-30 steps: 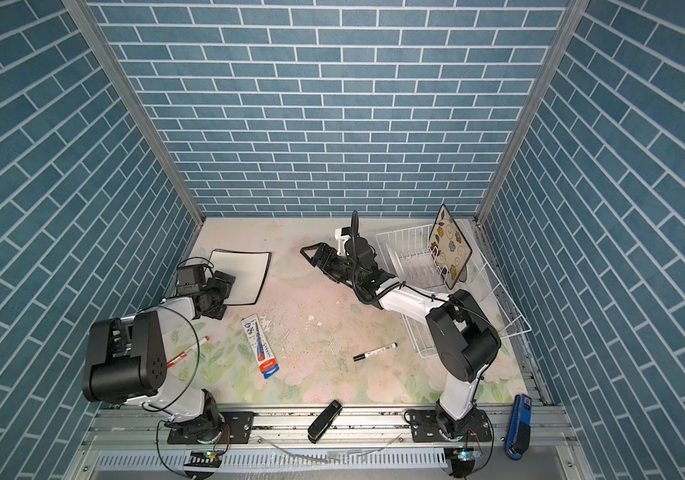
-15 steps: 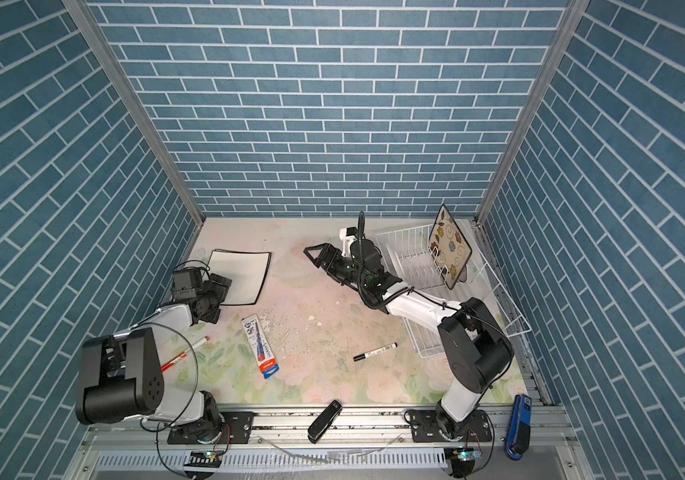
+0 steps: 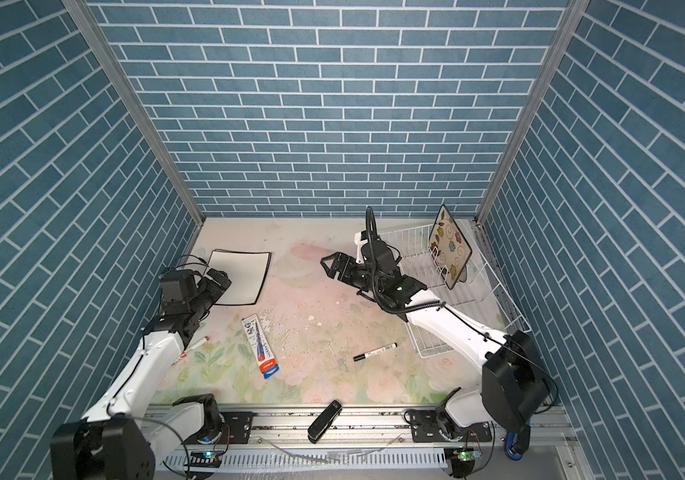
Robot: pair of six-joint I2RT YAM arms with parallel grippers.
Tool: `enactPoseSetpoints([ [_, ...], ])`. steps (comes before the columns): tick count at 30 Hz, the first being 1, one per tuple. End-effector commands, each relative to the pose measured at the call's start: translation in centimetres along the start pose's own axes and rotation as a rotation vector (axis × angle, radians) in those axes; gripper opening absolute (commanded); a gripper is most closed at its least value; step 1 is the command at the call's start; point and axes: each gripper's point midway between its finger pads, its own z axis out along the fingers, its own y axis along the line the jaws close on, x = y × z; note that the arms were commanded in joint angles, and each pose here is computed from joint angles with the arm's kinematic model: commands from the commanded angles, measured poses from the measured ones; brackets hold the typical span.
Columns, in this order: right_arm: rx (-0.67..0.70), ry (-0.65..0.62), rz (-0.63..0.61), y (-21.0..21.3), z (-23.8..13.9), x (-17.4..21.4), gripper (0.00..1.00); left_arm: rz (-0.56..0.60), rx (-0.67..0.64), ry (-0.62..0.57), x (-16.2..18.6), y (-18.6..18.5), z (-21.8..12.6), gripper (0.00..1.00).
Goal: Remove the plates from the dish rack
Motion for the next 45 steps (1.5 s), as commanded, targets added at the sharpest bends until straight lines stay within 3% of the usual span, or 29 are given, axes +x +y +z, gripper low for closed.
enactPoseSetpoints([
  [1,0.339,0.036,-0.209,-4.3,-4.7,-0.6,0.89,0.206,0.035,-0.050,-0.5,-1.9,-2.2,1.00],
  [8,0.762,0.089,-0.453,-8.3,-13.8,-2.8,0.94,0.380,0.260,-0.154,-0.6,-7.8,-6.4,1.00],
  [13,0.906,0.152,-0.622,-9.6,-18.2,-4.9,0.97,0.444,0.438,-0.140,1.5,-11.4,-7.3,1.00],
  [17,1.028,0.200,-0.636,-10.7,-21.8,-7.7,0.98,0.512,0.453,-0.145,2.9,-12.7,-7.3,1.00],
  [24,1.028,0.212,-0.542,-12.4,-23.6,-11.8,0.98,0.592,0.472,-0.126,5.3,-14.2,-6.6,1.00],
  [33,0.942,0.349,-0.331,-18.9,-21.0,-15.4,0.93,0.650,0.534,-0.057,8.4,-16.1,-6.2,1.00],
  [40,0.927,0.337,-0.274,-21.4,-20.1,-19.0,0.91,0.616,0.536,-0.044,9.7,-15.4,-5.5,1.00],
  [45,0.877,0.389,-0.210,-23.4,-18.7,-19.7,0.89,0.645,0.527,0.048,10.9,-16.1,-4.9,1.00],
])
